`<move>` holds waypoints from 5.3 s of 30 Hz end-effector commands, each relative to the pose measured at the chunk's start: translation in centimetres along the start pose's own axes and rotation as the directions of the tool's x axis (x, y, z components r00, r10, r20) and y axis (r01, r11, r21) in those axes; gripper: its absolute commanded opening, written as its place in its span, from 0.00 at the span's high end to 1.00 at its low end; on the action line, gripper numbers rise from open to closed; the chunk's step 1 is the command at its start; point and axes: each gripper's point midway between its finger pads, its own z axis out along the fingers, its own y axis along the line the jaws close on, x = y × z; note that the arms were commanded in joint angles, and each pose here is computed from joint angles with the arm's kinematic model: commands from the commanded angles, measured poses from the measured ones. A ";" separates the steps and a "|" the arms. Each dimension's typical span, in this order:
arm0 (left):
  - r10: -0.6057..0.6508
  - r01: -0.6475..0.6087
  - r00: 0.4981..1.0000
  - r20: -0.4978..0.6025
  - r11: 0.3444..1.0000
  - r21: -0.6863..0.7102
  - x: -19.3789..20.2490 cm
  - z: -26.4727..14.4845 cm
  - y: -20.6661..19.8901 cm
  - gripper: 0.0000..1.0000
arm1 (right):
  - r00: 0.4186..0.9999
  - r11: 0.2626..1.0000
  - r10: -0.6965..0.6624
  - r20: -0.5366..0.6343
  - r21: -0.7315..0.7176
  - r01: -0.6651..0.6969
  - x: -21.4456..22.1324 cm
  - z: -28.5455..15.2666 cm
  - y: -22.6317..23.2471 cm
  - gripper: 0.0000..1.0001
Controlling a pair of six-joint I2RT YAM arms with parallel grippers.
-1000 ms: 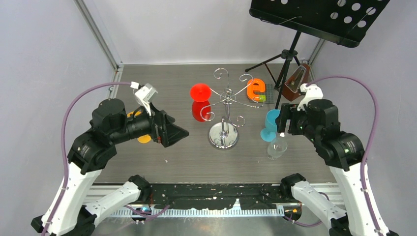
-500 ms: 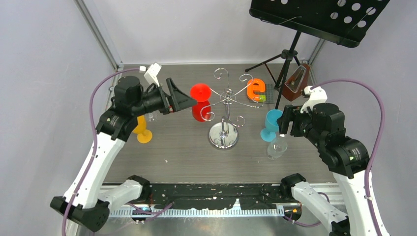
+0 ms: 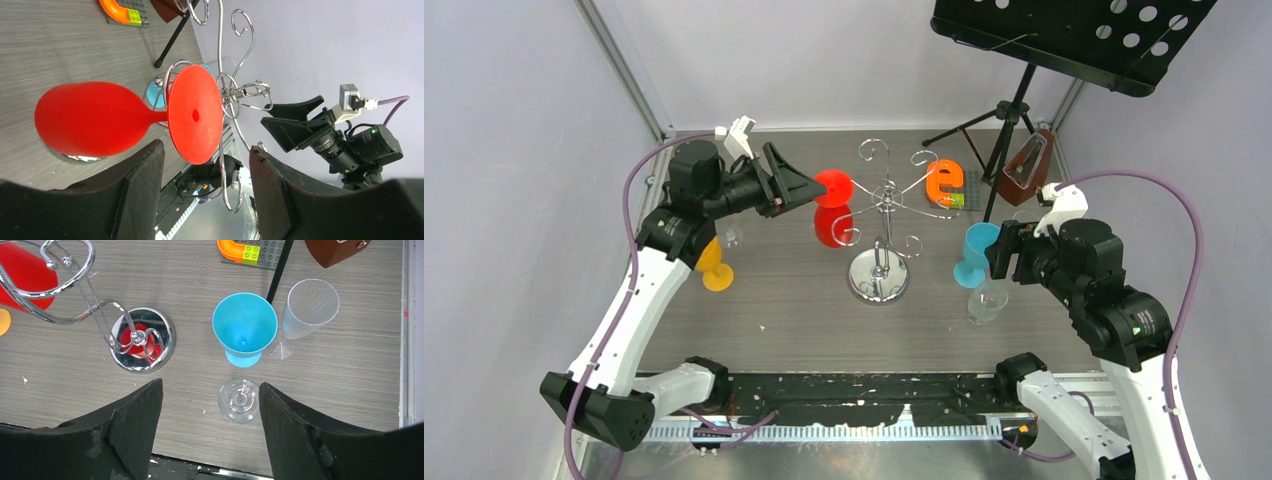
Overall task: Take the wine glass off the wine glass rack
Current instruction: Pick up the wine glass from the wine rack.
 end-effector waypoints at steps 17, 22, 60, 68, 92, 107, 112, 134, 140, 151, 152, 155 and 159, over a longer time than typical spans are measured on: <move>0.007 -0.008 1.000 0.010 0.997 0.081 -0.8 0.7 -1.2 0.54 | 0.997 0.999 0.026 0.077 -0.037 -0.023 -1.7 -0.5 0.8 0.24; 0.009 -0.010 1.000 0.016 0.997 0.083 -0.9 0.5 -1.4 0.57 | 0.997 0.999 0.029 0.072 -0.045 -0.026 -1.6 -0.4 0.9 0.25; 0.008 -0.008 1.000 -0.001 0.995 0.101 -1.6 2.0 -2.7 0.74 | 0.996 0.998 0.032 0.078 -0.051 -0.028 -0.9 -0.6 0.8 0.25; 0.014 -0.013 1.000 -0.007 0.994 0.108 -1.7 2.3 -2.9 0.90 | 0.996 0.999 0.031 0.080 -0.046 -0.028 -0.9 -0.7 0.7 0.25; 0.073 -0.076 0.996 0.044 0.994 0.074 -3.3 0.3 -4.3 1.00 | 0.996 0.999 0.036 0.084 -0.039 -0.033 -1.0 -0.8 0.6 0.25; 0.078 -0.081 0.997 0.028 0.992 0.099 -5.1 2.0 -4.2 1.00 | 0.996 0.999 0.031 0.084 -0.035 -0.028 -0.9 -0.7 0.5 0.25; 0.115 -0.113 0.993 -0.002 0.985 0.133 -4.9 2.7 -4.8 1.00 | 0.996 0.999 0.028 0.085 -0.038 -0.025 -1.0 -0.6 0.6 0.25; 0.248 -0.228 0.954 -0.166 0.965 0.134 0.6 1.9 -4.2 1.00 | 0.997 0.999 0.024 0.076 -0.042 -0.021 -1.2 -0.2 0.8 0.24; 0.290 -0.275 0.946 -0.143 0.955 0.115 1.1 0.4 -4.1 1.00 | 0.997 0.999 0.030 0.075 -0.039 -0.027 -1.3 -0.4 0.8 0.24; 0.383 -0.383 0.922 -0.061 0.924 0.012 1.3 -3.9 -4.1 1.00 | 0.996 0.995 0.049 0.068 -0.090 -0.043 -1.6 -0.4 1.8 0.24; 0.392 -0.392 0.918 -0.062 0.920 0.008 1.6 -4.4 -4.1 1.00 | 0.997 0.994 0.047 0.064 -0.097 -0.041 -1.6 -0.3 2.0 0.24; 0.410 -0.411 0.909 -0.075 0.912 0.002 2.6 -5.7 -3.8 1.00 | 0.997 0.992 0.039 0.069 -0.126 -0.030 -2.3 -0.6 2.5 0.24; 0.442 -0.443 0.893 -0.081 0.896 0.001 4.2 -7.7 -3.5 1.00 | 0.997 0.972 0.015 0.074 -0.235 0.003 -3.0 -1.7 4.4 0.24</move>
